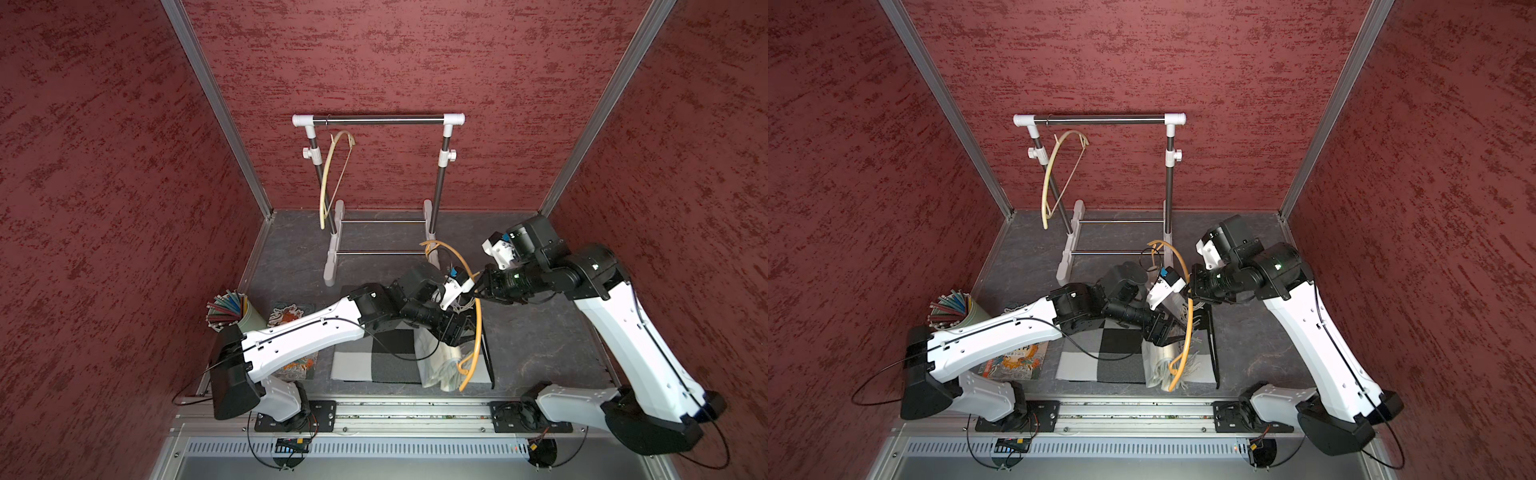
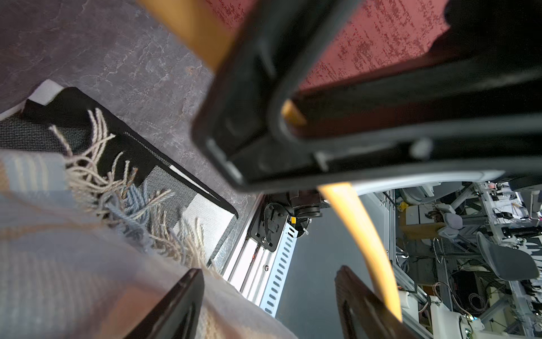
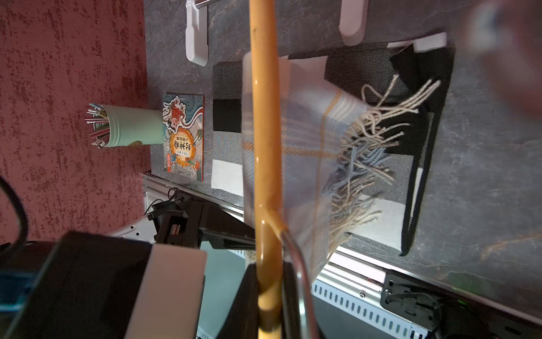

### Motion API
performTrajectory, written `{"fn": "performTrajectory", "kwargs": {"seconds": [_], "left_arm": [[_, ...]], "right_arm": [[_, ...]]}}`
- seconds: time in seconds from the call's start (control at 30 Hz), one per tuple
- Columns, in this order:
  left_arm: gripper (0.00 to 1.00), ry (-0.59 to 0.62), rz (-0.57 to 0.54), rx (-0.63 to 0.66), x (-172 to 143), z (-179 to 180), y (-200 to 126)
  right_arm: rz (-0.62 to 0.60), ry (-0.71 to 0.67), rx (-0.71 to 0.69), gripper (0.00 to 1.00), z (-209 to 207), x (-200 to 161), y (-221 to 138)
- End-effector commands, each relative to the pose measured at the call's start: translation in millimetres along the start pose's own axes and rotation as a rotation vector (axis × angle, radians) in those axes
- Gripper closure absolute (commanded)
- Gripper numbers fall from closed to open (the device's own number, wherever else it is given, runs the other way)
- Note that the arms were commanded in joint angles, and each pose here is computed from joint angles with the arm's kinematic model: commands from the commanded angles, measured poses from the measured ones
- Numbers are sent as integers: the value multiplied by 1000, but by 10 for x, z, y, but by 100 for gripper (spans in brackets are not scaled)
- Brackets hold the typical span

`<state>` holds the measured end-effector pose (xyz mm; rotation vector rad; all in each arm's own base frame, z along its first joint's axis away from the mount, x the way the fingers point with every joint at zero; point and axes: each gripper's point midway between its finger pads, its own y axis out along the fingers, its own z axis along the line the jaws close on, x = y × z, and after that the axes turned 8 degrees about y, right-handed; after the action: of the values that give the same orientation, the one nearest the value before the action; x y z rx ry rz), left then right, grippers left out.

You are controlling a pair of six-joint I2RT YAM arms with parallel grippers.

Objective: Hang the scarf on the hanger
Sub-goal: Hang the scarf on the hanger, then adjust the hanger.

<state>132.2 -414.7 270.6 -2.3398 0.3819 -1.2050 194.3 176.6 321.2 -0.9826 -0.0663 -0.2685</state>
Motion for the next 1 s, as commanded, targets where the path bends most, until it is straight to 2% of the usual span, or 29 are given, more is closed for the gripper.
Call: {"fn": "performTrajectory", "kwargs": {"seconds": [0.0,0.23,0.5,0.6,0.67,0.73,0.9,0.97], "left_arm": [[28,69,-31,-67,133,-253,20],[29,66,-83,-75,186,-380,-66],[30,-94,-204,178,165,-16,-493],[30,-73,-257,83,194,-184,-582],[31,-42,-265,-28,235,-377,-553],[30,-20,-238,-81,238,-481,-447],[31,-4,-117,-58,96,-418,8],[37,-5,-86,-36,48,-374,142]], "right_arm": [[-84,-26,86,100,206,170,-116],[-99,-30,55,100,144,190,-114],[-117,-29,26,100,64,202,-89],[-116,-25,27,100,51,198,-65],[-115,-24,31,100,54,198,-53],[-115,-22,36,100,63,200,-51],[-117,-20,43,100,77,205,-54],[-118,-16,42,100,69,202,-53]]}}
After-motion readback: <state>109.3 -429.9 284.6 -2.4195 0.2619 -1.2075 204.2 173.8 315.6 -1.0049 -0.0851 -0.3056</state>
